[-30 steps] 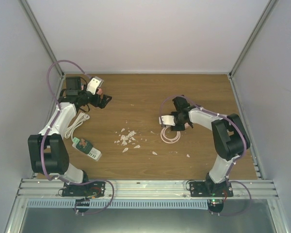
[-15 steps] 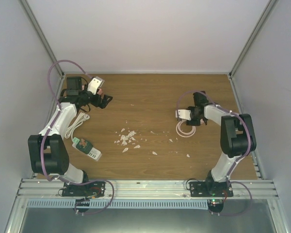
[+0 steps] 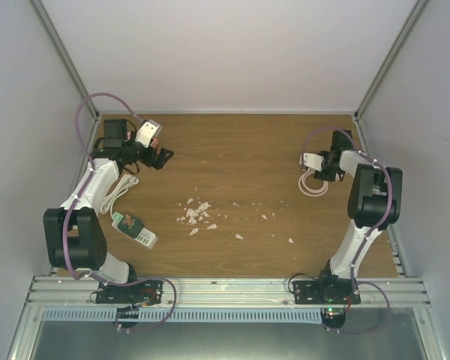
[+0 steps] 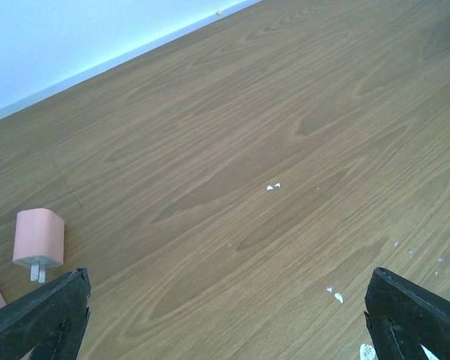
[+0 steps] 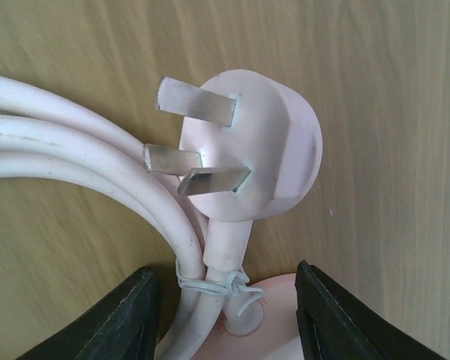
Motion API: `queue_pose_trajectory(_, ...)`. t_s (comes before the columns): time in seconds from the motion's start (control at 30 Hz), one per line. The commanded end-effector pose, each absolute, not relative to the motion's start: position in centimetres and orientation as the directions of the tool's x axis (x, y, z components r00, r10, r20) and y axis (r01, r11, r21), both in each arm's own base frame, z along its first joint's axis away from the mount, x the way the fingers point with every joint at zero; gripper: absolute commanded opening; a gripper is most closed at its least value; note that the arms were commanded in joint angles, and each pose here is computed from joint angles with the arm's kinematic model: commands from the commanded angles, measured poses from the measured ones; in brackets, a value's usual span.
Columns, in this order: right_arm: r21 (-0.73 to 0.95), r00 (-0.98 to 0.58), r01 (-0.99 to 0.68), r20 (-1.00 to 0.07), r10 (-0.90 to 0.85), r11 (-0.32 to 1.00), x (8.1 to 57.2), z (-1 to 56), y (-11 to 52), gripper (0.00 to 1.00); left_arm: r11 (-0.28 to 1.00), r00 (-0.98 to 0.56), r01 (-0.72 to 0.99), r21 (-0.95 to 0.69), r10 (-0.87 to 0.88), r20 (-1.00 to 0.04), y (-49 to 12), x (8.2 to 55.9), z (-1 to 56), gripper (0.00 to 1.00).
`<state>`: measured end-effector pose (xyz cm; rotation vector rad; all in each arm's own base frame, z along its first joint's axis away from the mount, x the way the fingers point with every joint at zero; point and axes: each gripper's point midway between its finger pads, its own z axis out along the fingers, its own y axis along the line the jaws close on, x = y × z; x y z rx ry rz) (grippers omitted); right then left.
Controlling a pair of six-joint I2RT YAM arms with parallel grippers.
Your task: Pull the plug off the socket
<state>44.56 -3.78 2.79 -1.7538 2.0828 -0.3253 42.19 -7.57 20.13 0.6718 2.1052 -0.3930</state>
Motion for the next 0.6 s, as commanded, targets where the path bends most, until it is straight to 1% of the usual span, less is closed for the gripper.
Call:
queue_pose_trajectory(0.0, -0.39, -0.177, -0.892, -0.16, -0.971, 0.227, 44.4, 2.5, -5.1, 0.52, 0.773, -0.437, 0.632, 0.044, 0.402, -0.805, -7.6, 41.8, 20.6, 0.99)
queue_pose_trajectory(0.1, -0.4, -0.182, -0.878, -0.226, -0.957, 0.262, 44.8, 4.5, -4.1, 0.57, 0.749, -0.435, 0.659, 0.07, 0.456, -0.776, -7.4, 41.1, 20.3, 0.99)
queue_pose_trajectory(0.17, -0.402, -0.195, -0.865, -0.283, -0.939, 0.3, 45.3, 6.2, -3.4, 0.64, 0.733, -0.434, 0.676, 0.078, 0.482, -0.761, -7.3, 40.6, 20.1, 0.99)
queue_pose_trajectory(0.2, -0.396, -0.2, -0.86, -0.318, -0.927, 0.321, 45.5, 7.1, -2.9, 0.7, 0.72, -0.43, 0.689, 0.081, 0.497, -0.754, -7.3, 40.3, 20.1, 0.99)
queue_pose_trajectory(0.23, -0.388, -0.207, -0.857, -0.345, -0.915, 0.34, 45.8, 7.8, -2.5, 0.75, 0.701, -0.425, 0.709, 0.078, 0.513, -0.745, -7.5, 39.8, 20.0, 0.99)
queue_pose_trajectory(0.33, -0.384, -0.21, -0.844, -0.408, -0.888, 0.375, 46.3, 10.3, -1.5, 0.84, 0.603, -0.365, 0.79, 0.111, 0.608, -0.705, -7.8, 38.0, 19.9, 0.99)
queue_pose_trajectory(0.43, -0.389, -0.197, -0.834, -0.453, -0.869, 0.391, 46.4, 12.1, -0.3, 0.89, 0.496, -0.292, 0.853, 0.16, 0.71, -0.641, -7.2, 35.8, 19.7, 0.99)
queue_pose_trajectory(0.57, -0.391, -0.18, -0.822, -0.512, -0.84, 0.415, 46.3, 14.1, 1.2, 0.92, 0.349, -0.207, 0.92, 0.176, 0.817, -0.538, -6.3, 32.4, 18.5, 0.99)
